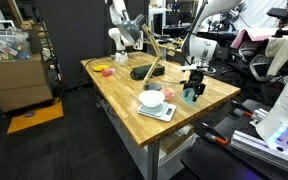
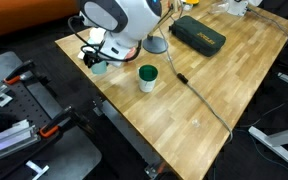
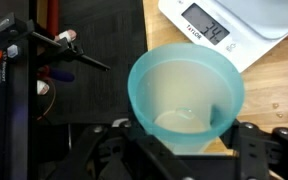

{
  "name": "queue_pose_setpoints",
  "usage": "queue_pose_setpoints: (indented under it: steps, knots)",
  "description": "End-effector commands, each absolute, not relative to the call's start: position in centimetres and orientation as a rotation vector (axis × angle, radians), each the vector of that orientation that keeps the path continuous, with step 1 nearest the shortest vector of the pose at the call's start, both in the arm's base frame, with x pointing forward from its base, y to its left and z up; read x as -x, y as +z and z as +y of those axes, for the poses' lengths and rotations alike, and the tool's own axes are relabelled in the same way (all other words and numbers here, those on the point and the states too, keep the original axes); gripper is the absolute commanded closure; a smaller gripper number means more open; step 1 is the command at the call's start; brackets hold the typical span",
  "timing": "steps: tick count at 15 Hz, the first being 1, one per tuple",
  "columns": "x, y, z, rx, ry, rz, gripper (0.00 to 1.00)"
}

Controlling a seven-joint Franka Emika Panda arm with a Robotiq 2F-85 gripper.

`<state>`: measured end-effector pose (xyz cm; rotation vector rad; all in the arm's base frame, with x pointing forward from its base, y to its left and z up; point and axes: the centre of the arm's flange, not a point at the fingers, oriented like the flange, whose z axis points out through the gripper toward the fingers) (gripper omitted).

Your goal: Pour the water out of the blue cup into the white bowl

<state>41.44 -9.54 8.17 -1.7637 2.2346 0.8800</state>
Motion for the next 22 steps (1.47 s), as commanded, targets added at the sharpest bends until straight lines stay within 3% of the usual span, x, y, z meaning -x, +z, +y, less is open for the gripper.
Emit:
queue_pose_setpoints:
  steps: [1, 11, 22]
  knots:
    - [-39.8, 6.5, -11.1, 1.568, 0.891, 2.136, 0.52]
    - [-43.3, 5.2, -11.0, 1.244, 0.74, 1.742, 0.52]
    - [-38.9, 3.4, -13.1, 1.266, 0.682, 1.648, 0.52]
